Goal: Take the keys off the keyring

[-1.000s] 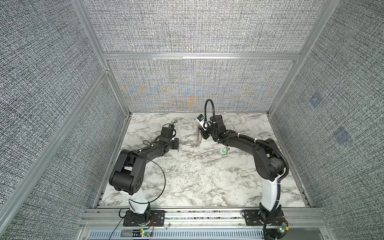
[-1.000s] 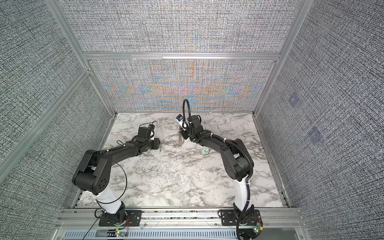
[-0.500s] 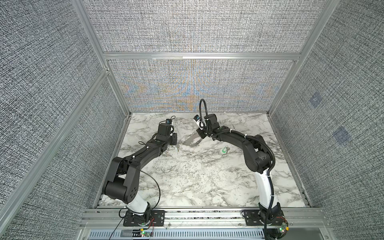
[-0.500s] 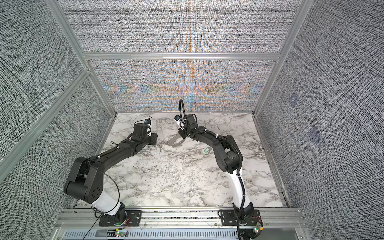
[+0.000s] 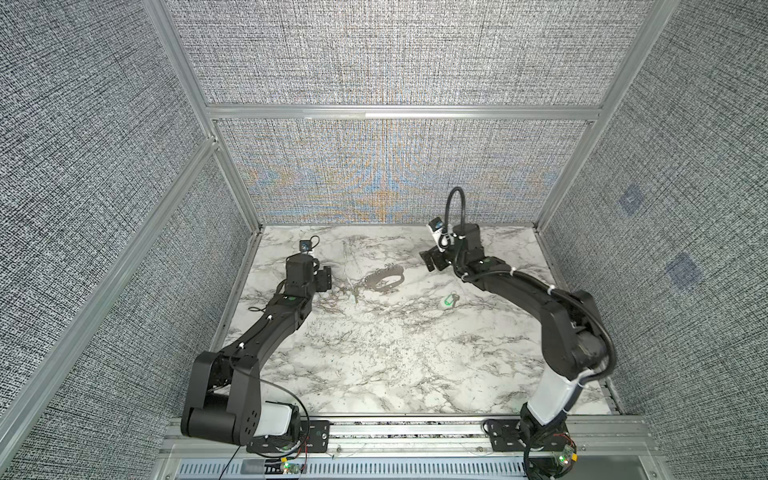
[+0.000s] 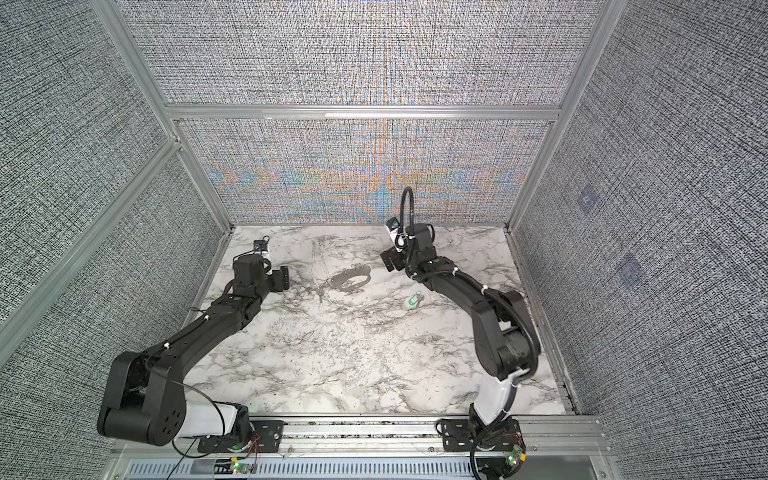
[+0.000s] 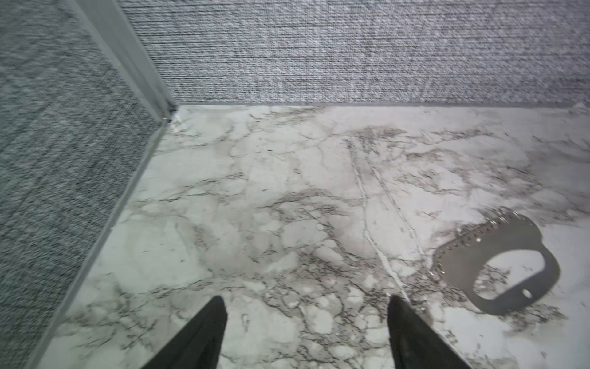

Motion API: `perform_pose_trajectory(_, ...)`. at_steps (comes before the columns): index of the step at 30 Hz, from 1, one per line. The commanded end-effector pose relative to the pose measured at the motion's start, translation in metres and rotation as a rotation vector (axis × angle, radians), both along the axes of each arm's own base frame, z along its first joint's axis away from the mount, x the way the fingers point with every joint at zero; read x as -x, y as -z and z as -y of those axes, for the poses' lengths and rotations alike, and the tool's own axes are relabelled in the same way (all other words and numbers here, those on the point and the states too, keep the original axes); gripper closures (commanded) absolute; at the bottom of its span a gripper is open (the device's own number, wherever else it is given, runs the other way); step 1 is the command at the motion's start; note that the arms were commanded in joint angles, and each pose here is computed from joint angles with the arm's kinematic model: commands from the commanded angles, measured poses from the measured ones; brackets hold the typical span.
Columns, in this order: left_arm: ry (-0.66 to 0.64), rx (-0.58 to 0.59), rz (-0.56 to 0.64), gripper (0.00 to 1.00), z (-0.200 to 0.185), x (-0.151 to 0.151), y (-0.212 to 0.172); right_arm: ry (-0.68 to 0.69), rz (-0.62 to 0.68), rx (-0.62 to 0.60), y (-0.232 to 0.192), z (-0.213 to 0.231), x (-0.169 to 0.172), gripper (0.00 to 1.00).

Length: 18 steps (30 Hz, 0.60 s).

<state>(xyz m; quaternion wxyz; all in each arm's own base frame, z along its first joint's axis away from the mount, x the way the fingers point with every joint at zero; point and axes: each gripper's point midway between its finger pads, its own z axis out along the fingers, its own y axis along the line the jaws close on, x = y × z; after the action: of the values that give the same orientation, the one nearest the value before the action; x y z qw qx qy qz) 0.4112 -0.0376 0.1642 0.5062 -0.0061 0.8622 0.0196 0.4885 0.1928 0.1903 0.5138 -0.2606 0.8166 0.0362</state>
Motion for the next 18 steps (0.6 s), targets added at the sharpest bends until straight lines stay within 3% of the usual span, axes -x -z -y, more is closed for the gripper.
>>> perform_pose_trajectory(1,-0.114,-0.033,0.128,0.01,-0.035,0.001,-0.02,0.169,0.066,-0.019,-0.011,0.051,0.006,0.01)
perform_pose_trajectory(4,-0.225,-0.083,0.157,0.01,-0.069,0.014,-0.012,0.329,0.082,-0.027,0.001,0.104,0.021,0.01)
perform_pose_trajectory(9,-0.268,-0.142,0.216,0.01,-0.087,0.038,0.004,0.517,0.11,-0.075,0.036,0.168,0.05,0.01)
perform_pose_trajectory(14,-0.203,-0.119,0.311,0.01,-0.077,0.048,0.024,0.526,0.23,-0.087,0.033,0.184,0.048,0.01)
perform_pose_trajectory(18,-0.179,-0.116,0.312,0.01,-0.074,0.046,0.029,0.485,0.12,-0.059,0.045,0.178,0.042,0.01)
